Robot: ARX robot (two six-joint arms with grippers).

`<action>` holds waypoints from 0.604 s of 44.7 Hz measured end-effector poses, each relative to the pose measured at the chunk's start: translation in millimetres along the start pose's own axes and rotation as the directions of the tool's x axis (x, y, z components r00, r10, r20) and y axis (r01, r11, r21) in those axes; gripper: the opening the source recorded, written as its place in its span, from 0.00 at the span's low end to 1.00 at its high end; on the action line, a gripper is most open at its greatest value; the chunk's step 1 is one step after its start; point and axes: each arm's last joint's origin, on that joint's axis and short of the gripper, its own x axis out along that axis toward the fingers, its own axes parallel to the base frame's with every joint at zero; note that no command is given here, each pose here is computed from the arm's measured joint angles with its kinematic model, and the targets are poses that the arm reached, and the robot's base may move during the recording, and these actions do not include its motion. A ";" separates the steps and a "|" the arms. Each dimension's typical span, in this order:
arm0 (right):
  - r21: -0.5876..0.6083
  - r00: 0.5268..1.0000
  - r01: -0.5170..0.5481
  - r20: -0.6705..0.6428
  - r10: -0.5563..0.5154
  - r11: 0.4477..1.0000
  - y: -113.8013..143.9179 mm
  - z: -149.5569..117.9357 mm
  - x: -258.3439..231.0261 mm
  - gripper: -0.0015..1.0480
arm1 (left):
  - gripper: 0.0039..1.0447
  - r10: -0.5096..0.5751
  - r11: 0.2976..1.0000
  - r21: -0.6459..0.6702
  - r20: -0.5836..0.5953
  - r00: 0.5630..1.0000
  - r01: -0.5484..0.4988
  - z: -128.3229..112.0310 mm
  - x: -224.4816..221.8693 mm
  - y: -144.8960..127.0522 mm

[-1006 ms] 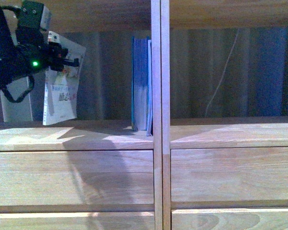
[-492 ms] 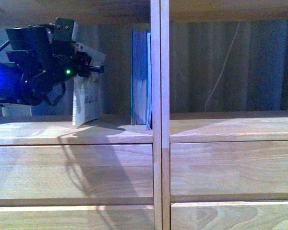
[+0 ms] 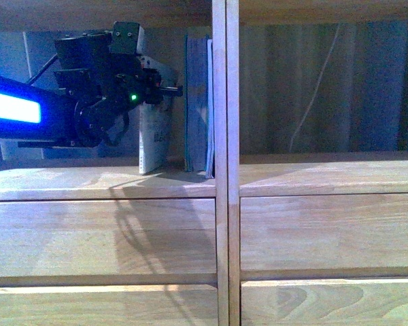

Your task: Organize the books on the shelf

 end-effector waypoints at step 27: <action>0.000 1.000 0.000 0.000 0.000 1.000 0.0 0.0 0.0 0.03 | 0.94 0.016 1.000 -0.005 -0.118 0.993 -0.016 -20.8 -10.5 -11.2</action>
